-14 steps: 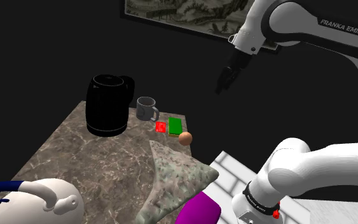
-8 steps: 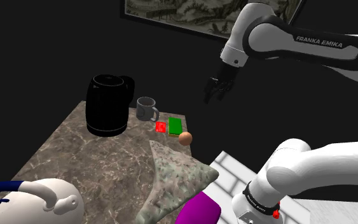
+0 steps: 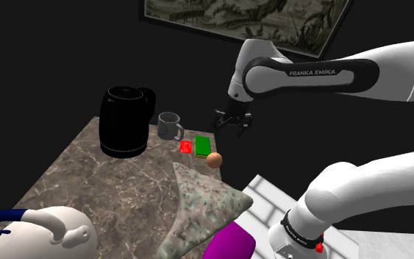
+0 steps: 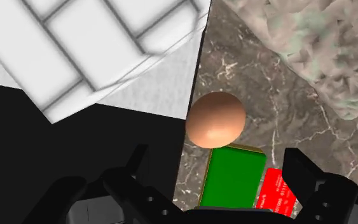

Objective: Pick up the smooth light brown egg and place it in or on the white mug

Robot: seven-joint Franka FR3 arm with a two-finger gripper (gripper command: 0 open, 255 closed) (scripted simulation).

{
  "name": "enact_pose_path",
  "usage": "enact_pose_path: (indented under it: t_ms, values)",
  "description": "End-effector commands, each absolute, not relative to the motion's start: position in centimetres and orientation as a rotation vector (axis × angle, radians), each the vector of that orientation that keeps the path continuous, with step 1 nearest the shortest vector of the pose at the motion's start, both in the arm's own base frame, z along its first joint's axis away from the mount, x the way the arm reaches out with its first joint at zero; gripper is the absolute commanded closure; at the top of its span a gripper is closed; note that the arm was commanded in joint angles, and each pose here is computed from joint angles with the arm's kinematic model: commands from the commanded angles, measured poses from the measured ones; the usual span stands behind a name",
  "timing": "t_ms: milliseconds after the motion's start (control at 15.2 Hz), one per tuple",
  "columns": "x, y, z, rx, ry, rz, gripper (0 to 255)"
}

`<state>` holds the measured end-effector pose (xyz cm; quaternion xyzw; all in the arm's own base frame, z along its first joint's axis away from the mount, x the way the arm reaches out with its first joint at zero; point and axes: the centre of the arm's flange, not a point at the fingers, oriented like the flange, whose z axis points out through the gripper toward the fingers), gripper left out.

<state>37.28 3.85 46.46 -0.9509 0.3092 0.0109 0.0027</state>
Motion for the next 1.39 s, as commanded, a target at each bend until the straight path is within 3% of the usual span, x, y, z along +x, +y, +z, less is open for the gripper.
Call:
enact_pose_path:
  t_ms: [0, 330, 792, 1320]
  values:
    - [38.2, 4.1, 43.8, -2.928, 1.158, 0.064, 0]
    - [40.4, 4.6, 38.2, -2.78, 1.532, 0.132, 0]
    - [40.1, 4.6, 34.2, -2.78, 1.532, 0.132, 0]
    - [40.1, 4.6, 34.2, -2.78, 1.532, 0.132, 0]
